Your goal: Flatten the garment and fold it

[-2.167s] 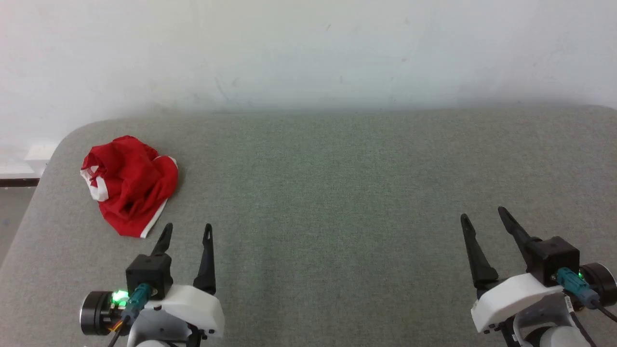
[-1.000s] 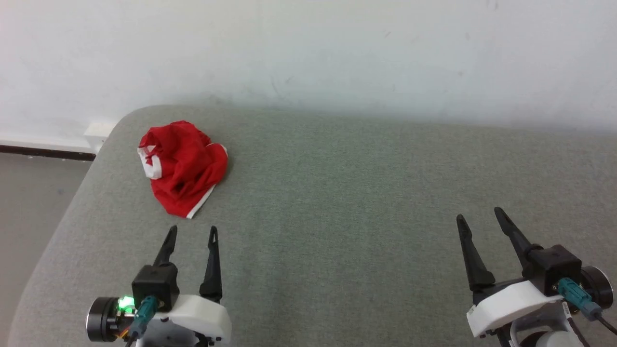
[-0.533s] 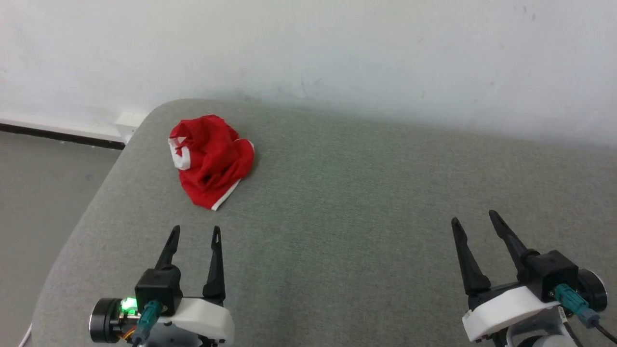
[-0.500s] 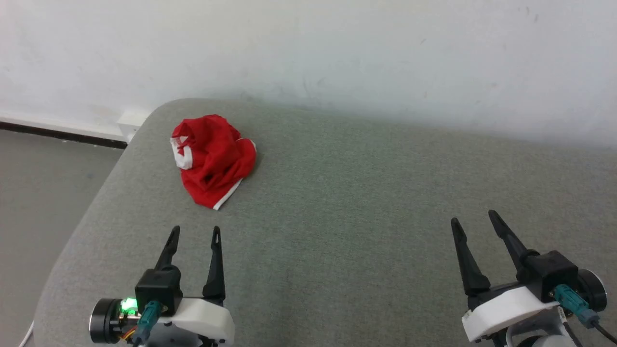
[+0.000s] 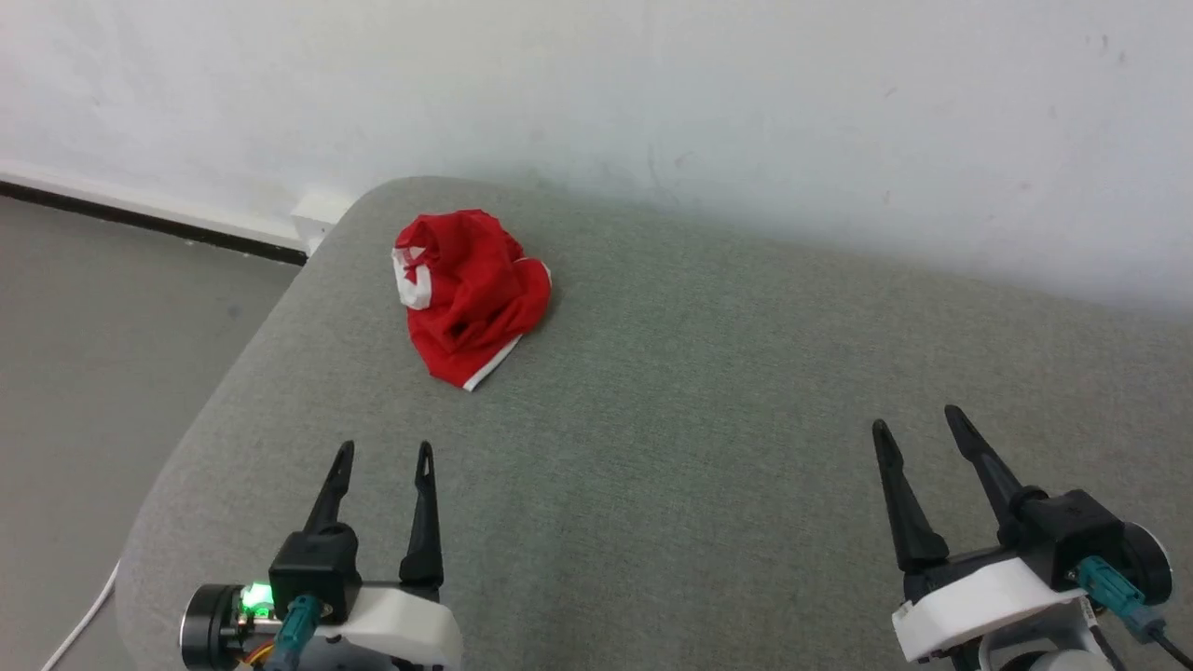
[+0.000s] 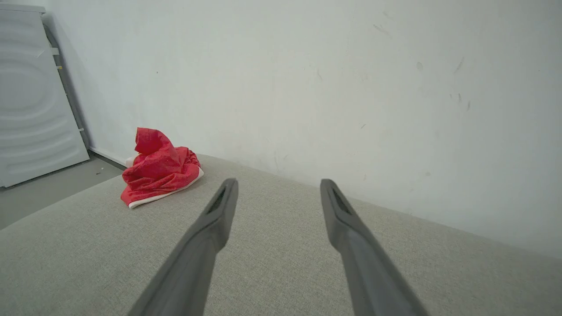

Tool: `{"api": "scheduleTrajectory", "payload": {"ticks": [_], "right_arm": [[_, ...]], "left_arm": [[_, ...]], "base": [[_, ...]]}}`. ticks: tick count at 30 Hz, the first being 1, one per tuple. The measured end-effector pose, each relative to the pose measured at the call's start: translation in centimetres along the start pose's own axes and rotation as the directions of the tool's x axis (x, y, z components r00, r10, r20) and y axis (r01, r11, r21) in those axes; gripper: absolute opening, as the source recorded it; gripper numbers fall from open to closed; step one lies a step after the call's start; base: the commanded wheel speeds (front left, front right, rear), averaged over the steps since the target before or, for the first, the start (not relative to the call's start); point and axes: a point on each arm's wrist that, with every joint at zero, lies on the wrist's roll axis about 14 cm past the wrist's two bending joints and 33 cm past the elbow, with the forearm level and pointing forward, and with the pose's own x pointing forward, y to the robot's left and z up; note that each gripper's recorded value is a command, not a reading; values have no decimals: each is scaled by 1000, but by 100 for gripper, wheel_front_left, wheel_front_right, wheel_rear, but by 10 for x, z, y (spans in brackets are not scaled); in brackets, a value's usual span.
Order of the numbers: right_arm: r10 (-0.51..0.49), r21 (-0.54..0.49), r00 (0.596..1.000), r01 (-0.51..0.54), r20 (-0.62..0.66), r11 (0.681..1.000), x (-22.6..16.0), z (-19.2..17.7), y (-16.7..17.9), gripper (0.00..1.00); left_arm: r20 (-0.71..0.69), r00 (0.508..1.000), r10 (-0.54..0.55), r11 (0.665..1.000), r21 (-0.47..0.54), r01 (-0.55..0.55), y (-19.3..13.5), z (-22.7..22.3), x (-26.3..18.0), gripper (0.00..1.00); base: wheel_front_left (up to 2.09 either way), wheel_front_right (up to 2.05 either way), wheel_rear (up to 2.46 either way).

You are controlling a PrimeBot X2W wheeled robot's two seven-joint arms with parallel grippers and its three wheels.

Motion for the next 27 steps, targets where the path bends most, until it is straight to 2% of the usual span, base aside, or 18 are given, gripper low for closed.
{"api": "scheduleTrajectory", "payload": {"ticks": [27], "right_arm": [[148, 41, 988, -150, 50, 988, 20, 3, 48, 100]], "left_arm": [[49, 991, 127, 992, 11, -128, 33, 7, -29, 100]], "base": [[0, 0, 0]]}}
